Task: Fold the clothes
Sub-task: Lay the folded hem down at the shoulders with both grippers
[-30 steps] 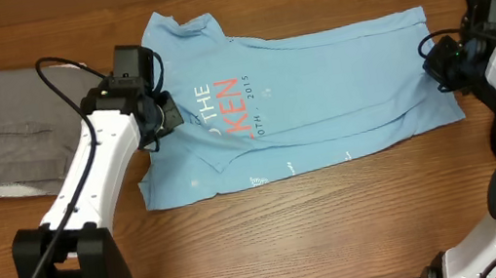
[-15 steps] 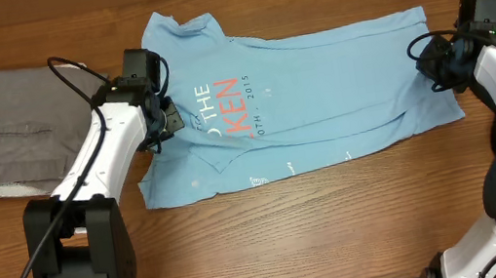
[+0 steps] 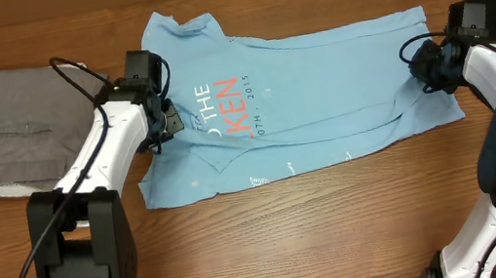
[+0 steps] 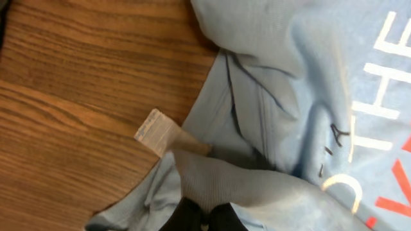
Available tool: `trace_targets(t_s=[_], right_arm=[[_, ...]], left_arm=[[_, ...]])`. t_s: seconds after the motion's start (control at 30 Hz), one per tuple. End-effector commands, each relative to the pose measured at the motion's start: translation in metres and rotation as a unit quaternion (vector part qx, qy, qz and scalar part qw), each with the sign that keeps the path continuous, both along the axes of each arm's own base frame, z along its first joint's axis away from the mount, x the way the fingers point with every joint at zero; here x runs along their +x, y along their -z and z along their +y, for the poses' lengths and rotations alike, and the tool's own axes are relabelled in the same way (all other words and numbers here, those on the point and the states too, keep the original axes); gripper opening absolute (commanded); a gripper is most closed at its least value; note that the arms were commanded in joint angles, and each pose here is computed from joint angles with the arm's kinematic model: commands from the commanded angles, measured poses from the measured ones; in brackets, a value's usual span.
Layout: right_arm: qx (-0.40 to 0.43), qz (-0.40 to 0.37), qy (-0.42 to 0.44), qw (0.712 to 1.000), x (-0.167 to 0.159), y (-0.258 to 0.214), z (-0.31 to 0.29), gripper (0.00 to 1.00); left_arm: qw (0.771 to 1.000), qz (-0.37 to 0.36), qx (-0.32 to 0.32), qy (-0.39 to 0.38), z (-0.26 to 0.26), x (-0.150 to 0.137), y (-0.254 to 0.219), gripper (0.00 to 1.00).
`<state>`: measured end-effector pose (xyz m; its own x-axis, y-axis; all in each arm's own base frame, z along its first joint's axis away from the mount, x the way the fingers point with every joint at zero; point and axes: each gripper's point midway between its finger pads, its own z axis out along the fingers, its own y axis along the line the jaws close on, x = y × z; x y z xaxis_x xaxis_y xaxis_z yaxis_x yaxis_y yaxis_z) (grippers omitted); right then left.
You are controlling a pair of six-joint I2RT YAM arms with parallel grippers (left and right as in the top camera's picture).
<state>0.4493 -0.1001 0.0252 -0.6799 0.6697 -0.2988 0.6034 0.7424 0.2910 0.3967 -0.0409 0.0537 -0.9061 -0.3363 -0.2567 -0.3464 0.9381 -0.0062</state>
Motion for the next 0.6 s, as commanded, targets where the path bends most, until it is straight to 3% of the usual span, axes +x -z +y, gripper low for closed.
trace_targets(t_s=[0.0, 0.07, 0.17, 0.27, 0.4, 0.47, 0.53, 0.57], right_arm=[[0.024, -0.027, -0.033, 0.999, 0.010, -0.008, 0.013, 0.43], [0.049, -0.055, -0.082, 0.994, 0.018, -0.018, 0.023, 0.61], [0.085, -0.089, -0.124, 0.985, 0.025, -0.040, 0.029, 0.74], [0.104, -0.105, -0.114, 0.982, 0.024, -0.070, 0.016, 0.87], [0.101, -0.105, -0.090, 0.985, 0.008, -0.110, -0.009, 1.00], [0.100, -0.089, -0.067, 0.989, -0.008, -0.120, -0.022, 1.00], [0.104, -0.059, -0.044, 0.992, -0.028, -0.119, -0.030, 0.99], [0.108, -0.033, -0.030, 0.993, -0.041, -0.114, -0.034, 0.95]], left_arm=[[1.000, -0.009, 0.014, -0.016, 0.011, 0.007, -0.001, 0.11], [1.000, -0.007, 0.010, -0.017, 0.013, 0.008, -0.003, 0.41], [1.000, -0.003, 0.006, -0.002, 0.017, 0.011, -0.016, 0.53], [1.000, -0.002, 0.008, -0.004, 0.023, 0.015, -0.044, 0.66], [1.000, 0.002, 0.006, -0.003, 0.025, 0.012, -0.090, 0.70], [1.000, 0.012, -0.004, 0.001, 0.021, 0.004, -0.104, 0.69], [0.999, 0.029, -0.022, 0.005, 0.015, -0.008, -0.110, 0.64], [0.998, 0.041, -0.036, 0.007, 0.011, -0.016, -0.111, 0.56]])
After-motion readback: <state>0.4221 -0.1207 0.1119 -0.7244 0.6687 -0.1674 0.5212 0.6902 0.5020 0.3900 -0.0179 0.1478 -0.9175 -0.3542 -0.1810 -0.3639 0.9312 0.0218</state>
